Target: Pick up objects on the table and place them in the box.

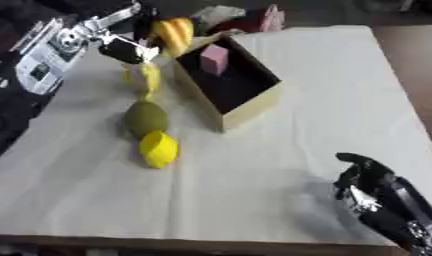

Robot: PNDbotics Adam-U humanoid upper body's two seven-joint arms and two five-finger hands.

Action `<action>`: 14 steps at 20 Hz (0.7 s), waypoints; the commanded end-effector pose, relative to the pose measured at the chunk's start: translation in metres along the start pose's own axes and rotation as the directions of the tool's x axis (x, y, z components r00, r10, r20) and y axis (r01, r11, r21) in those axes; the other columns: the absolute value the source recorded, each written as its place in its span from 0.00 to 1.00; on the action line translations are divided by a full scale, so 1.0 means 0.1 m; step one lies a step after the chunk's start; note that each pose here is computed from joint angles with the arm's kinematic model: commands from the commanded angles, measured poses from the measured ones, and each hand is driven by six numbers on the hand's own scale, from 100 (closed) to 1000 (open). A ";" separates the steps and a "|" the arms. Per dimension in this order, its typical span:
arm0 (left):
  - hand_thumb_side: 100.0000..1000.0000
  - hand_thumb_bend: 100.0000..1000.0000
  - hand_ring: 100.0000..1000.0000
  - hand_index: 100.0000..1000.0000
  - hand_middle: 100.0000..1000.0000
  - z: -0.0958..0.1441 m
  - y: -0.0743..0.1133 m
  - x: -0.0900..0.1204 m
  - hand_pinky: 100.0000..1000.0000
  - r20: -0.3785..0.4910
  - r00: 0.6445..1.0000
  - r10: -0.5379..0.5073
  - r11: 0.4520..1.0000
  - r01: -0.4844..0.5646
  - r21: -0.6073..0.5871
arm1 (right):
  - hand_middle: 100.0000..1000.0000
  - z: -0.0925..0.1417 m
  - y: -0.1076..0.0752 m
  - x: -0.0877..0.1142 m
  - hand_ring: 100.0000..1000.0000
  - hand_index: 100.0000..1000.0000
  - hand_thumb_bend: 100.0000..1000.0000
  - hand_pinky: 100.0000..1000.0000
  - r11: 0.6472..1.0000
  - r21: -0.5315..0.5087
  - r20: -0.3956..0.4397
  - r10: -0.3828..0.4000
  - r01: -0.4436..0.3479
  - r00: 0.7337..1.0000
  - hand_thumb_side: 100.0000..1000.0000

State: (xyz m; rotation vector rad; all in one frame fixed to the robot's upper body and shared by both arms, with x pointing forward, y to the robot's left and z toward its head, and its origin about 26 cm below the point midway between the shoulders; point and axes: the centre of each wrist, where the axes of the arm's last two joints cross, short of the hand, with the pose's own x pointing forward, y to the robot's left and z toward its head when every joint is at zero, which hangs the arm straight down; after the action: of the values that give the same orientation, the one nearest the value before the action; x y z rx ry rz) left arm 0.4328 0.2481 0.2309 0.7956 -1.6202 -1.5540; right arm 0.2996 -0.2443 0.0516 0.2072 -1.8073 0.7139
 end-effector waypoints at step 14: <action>0.21 0.00 0.66 0.86 0.71 -0.35 -0.37 0.34 0.73 0.118 0.988 -0.100 0.980 0.118 -0.163 | 0.43 -0.08 -0.01 0.08 0.41 0.82 0.00 0.66 1.000 0.023 0.038 0.000 -0.001 0.999 0.36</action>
State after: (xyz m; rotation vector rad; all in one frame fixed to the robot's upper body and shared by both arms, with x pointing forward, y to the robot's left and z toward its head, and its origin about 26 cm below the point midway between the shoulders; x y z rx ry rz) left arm 0.4422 0.1967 0.1870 0.6925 -1.5071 -1.8078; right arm 0.3013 -0.2403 0.0534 0.2309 -1.8112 0.7255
